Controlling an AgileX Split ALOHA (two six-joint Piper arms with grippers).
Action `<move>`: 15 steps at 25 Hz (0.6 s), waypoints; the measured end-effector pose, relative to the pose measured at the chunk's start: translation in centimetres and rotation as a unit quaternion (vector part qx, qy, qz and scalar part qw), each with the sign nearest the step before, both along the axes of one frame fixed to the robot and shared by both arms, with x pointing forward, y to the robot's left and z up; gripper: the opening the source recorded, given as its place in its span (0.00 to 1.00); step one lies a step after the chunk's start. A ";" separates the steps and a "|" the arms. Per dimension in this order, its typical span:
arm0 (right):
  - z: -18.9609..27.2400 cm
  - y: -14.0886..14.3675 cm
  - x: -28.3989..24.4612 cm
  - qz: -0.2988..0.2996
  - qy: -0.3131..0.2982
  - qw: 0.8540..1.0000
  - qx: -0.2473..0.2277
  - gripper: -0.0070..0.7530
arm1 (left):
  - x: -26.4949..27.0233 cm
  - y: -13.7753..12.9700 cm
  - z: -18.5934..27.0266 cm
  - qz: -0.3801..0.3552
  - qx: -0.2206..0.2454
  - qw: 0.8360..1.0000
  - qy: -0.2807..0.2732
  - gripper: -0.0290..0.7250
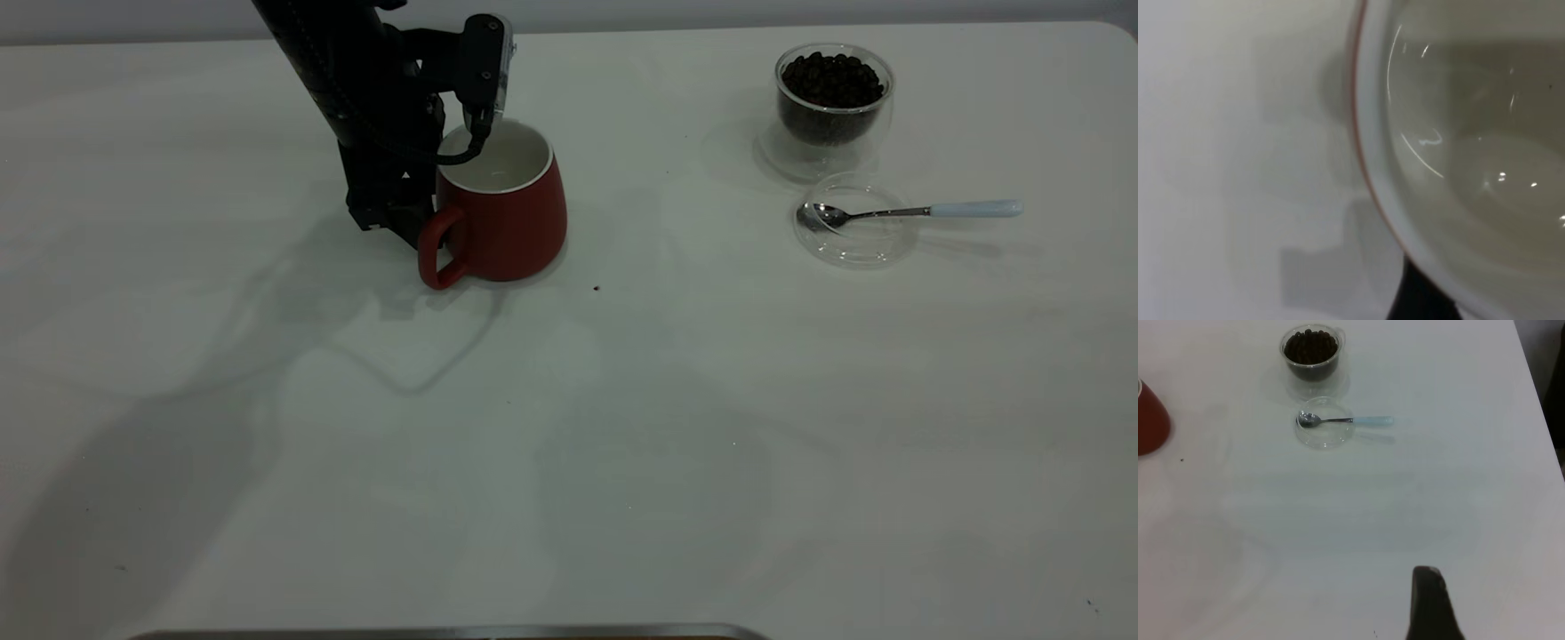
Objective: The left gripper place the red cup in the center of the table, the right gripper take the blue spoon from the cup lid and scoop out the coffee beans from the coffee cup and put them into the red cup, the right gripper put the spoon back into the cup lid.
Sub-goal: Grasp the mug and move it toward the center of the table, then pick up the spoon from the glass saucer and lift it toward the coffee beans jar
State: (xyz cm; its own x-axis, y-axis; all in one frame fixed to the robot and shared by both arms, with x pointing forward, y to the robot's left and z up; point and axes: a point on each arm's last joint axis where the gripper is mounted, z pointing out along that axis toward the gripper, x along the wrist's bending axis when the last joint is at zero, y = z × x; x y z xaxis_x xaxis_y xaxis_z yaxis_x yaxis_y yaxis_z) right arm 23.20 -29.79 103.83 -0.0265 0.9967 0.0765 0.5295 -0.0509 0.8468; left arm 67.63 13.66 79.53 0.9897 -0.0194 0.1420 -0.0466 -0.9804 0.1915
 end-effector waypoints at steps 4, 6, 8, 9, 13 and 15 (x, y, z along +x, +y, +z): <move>0.0 0.0 0.0 0.000 0.000 1.000 0.000 0.70 | 0.0 0.9 0.3 0.036 0.013 0.999 0.017 0.82; 0.0 0.0 0.0 0.000 0.000 1.000 0.000 0.70 | 0.3 2.1 1.3 0.063 0.030 0.997 0.024 0.82; 0.0 0.0 0.0 0.000 0.000 1.000 0.000 0.70 | 0.7 3.8 3.1 0.096 0.052 0.994 0.022 0.82; 0.0 0.0 0.0 0.000 0.000 1.000 0.000 0.70 | 0.8 4.7 3.9 0.116 0.059 0.991 0.022 0.82; 0.0 0.0 0.0 0.000 0.000 1.000 0.000 0.70 | 0.7 7.7 8.6 0.197 0.080 0.977 0.036 0.82; 0.0 0.0 0.0 0.000 0.000 1.000 0.000 0.70 | 0.0 8.7 11.9 0.240 0.080 0.966 0.045 0.82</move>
